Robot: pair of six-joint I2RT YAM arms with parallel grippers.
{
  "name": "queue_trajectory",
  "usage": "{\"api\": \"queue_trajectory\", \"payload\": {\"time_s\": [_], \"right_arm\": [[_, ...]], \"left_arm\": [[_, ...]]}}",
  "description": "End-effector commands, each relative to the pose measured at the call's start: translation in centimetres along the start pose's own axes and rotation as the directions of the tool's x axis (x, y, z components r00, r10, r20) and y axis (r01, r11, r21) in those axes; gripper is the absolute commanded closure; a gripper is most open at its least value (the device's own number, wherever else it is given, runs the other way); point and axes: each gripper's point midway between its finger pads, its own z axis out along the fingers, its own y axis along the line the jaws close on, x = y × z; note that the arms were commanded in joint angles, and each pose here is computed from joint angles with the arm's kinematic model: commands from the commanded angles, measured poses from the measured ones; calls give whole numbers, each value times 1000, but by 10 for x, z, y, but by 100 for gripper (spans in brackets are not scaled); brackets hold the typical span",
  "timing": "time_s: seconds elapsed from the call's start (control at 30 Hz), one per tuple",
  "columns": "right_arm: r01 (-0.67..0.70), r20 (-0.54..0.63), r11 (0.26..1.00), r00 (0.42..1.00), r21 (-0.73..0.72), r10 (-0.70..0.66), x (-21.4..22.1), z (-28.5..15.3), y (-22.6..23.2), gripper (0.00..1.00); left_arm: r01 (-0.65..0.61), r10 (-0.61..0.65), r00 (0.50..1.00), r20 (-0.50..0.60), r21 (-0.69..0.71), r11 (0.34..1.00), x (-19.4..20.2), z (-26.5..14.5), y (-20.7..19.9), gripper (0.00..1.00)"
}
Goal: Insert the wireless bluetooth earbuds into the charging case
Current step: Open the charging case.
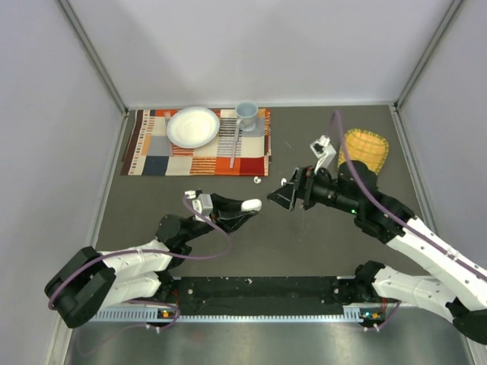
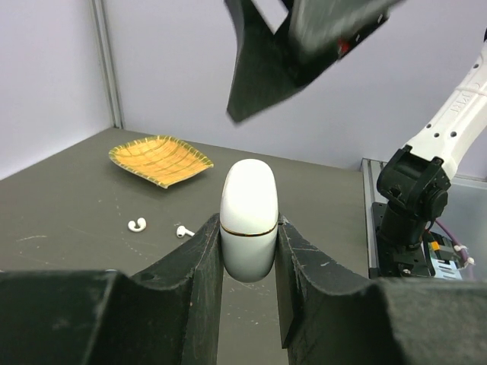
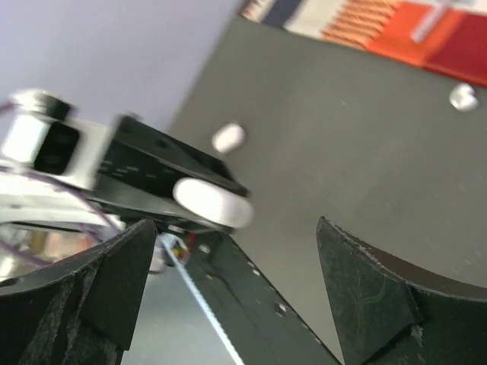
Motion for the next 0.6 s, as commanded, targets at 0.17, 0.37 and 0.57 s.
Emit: {"api": "queue_trajectory", "payload": {"time_s": [0.17,0.37,0.57], "right_arm": [[188,-142,979,974,83,-175,19,8,-25,15],[179,-198,983,965,29,-170,34,18,-16,15],[144,-187,990,972,0,-142,36,24,-10,15]], "left_arm": [[-190,156,936,314,80,978,-87,7,-23,100],[-184,151,938,311,76,980,-84,7,-22,100],[-180,142,939,313,98,979,-83,7,-26,100]]}}
